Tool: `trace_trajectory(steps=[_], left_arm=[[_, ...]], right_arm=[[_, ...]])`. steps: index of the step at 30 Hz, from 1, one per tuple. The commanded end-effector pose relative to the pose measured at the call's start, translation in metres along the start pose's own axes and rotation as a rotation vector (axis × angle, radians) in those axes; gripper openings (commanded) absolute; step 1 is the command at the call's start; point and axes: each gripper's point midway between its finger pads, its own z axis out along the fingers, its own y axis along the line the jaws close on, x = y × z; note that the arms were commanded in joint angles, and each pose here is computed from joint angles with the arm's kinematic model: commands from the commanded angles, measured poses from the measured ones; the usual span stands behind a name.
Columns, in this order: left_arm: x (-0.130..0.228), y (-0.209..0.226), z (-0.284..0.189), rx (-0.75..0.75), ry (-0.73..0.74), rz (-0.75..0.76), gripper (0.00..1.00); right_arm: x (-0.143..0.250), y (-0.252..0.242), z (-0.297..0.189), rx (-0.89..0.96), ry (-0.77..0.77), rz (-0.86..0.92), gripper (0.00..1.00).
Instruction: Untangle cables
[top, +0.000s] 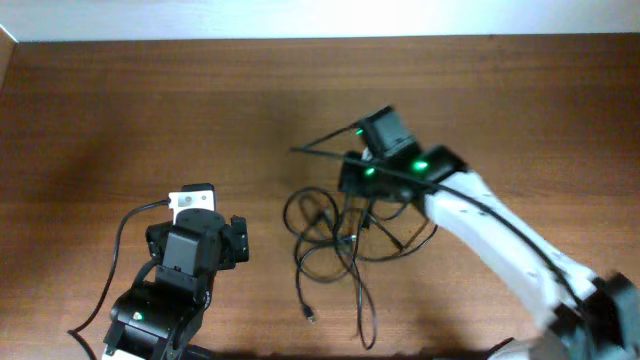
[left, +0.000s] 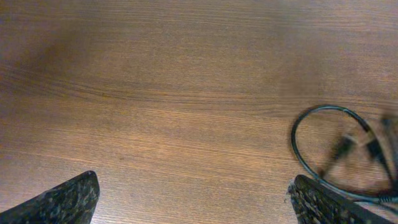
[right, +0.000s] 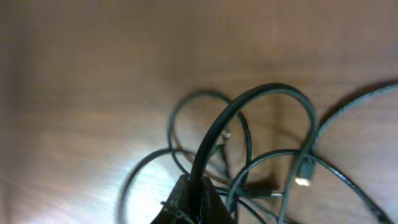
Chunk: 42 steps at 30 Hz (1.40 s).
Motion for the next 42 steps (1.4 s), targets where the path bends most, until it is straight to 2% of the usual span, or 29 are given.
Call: trace_trajectory(steps=[1, 6, 10, 16, 18, 20, 23, 25, 26, 27, 32, 36, 39, 42], left_arm=[[-0.003, 0.003, -0.001, -0.013, -0.012, 0.007, 0.99], [-0.003, 0.003, -0.001, -0.013, -0.012, 0.007, 0.99], [-0.003, 0.003, -0.001, -0.013, -0.012, 0.007, 0.99], [-0.003, 0.003, -0.001, -0.012, -0.012, 0.007, 0.99], [-0.003, 0.003, -0.001, -0.013, -0.012, 0.007, 0.99], [-0.003, 0.003, -0.001, -0.013, -0.011, 0.008, 0.99], [-0.003, 0.003, -0.001, -0.013, -0.012, 0.007, 0.99], [-0.003, 0.003, -0.001, -0.013, -0.012, 0.007, 0.99], [-0.003, 0.003, -0.001, -0.013, -0.012, 0.007, 0.99], [-0.003, 0.003, -0.001, -0.013, -0.012, 0.007, 0.99], [-0.003, 0.003, -0.001, -0.013, -0.012, 0.007, 0.99], [-0.003, 0.003, -0.001, -0.013, -0.012, 0.007, 0.99], [-0.003, 0.003, -0.001, -0.013, -0.012, 0.007, 0.99], [-0.003, 0.003, -0.001, -0.013, -0.012, 0.007, 0.99]], right_arm=[[-0.051, 0.022, -0.100, -0.127, -0.271, -0.041, 0.04], [-0.088, -0.001, -0.207, -0.135, -0.618, 0.005, 0.04], [-0.115, 0.008, -0.300, -0.266, -0.926, 0.001, 0.04], [-0.129, 0.012, -0.401, -0.356, -1.279, -0.046, 0.04], [-0.129, 0.014, -0.409, -0.281, -1.322, -0.162, 0.04], [-0.136, -0.005, -0.409, -0.138, -1.362, -0.154, 0.04], [-0.147, -0.064, -0.434, 0.189, -1.528, 0.062, 0.04], [-0.139, -0.090, -0.463, 0.314, -1.657, 0.218, 0.04], [-0.134, -0.101, -0.475, 0.406, -1.704, 0.266, 0.04], [-0.129, -0.114, -0.485, 0.577, -1.722, 0.269, 0.04], [-0.166, -0.174, -0.454, 0.989, -1.540, 0.209, 0.04], [-0.200, -0.264, -0.412, 1.221, -1.352, 0.268, 0.04], [-0.210, -0.336, -0.380, 1.321, -1.172, 0.283, 0.04], [-0.200, -0.416, -0.340, 1.366, -0.939, 0.310, 0.04]])
